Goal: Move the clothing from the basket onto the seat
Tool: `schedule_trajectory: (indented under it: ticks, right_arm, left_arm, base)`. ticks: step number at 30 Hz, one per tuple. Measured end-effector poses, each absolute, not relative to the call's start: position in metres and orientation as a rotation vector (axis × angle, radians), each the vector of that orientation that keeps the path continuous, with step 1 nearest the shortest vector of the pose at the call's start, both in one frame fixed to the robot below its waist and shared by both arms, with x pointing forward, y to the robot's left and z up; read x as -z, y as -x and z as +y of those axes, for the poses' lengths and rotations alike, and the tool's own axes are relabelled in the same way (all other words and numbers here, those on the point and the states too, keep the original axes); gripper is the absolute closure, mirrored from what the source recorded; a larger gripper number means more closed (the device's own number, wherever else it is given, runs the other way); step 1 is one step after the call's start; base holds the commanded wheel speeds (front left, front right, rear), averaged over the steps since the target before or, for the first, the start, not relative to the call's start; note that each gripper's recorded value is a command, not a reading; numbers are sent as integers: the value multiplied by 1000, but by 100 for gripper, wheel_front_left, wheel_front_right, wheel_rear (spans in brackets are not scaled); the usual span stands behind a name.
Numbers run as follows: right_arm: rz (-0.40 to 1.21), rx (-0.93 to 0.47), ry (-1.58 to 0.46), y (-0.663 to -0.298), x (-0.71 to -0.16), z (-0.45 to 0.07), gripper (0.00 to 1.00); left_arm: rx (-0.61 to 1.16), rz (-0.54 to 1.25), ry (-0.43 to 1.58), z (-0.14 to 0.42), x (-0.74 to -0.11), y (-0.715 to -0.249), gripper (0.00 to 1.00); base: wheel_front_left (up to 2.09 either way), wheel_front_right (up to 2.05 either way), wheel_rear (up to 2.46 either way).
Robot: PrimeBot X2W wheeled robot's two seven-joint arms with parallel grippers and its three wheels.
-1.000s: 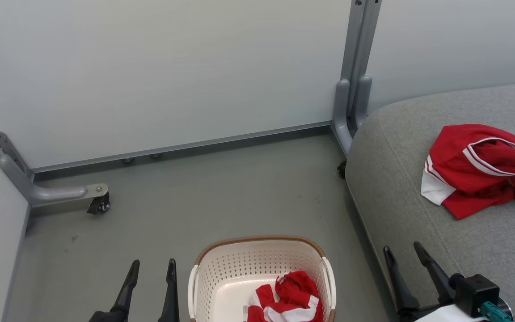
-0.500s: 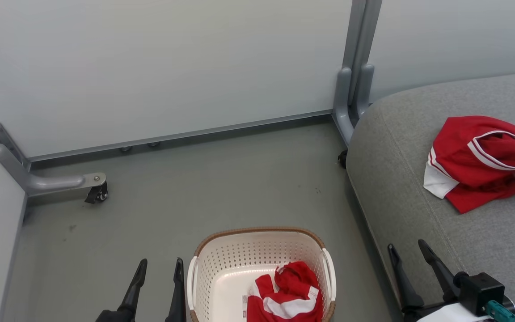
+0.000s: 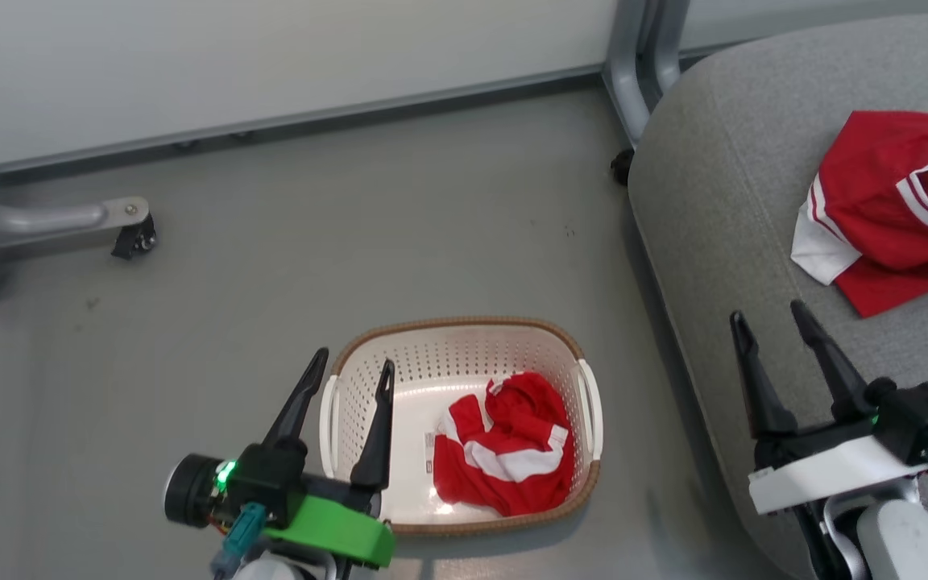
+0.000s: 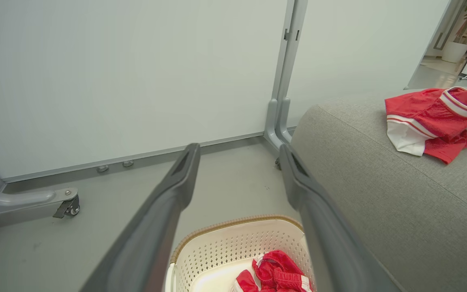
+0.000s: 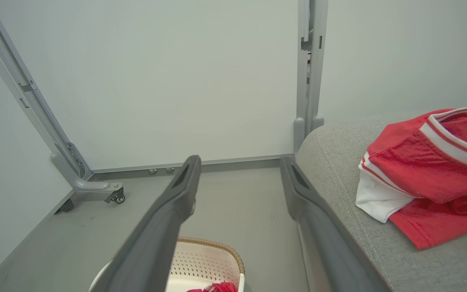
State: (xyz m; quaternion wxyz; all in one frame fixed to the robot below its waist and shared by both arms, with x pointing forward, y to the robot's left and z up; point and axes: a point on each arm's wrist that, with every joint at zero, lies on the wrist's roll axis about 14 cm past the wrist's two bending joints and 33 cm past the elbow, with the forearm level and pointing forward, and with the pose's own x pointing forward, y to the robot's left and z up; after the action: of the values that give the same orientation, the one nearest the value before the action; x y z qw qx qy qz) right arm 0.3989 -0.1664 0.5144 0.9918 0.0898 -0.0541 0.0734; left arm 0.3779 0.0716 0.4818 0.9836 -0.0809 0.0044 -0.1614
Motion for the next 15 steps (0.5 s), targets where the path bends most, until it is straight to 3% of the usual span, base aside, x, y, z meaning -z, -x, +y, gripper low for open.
schedule_trajectory:
  ticks: [10, 15]
  right_arm:
    - [-90, -159, -136, -466, -489, -175, 0]
    - [-52, -136, -150, -485, -462, -181, 0]
  left_arm:
    - [616, 174, 47, 2, -406, -428, 0]
    - [797, 288, -50, -33, -350, -432, 0]
  base:
    - [0, 0, 0]
    - [0, 0, 0]
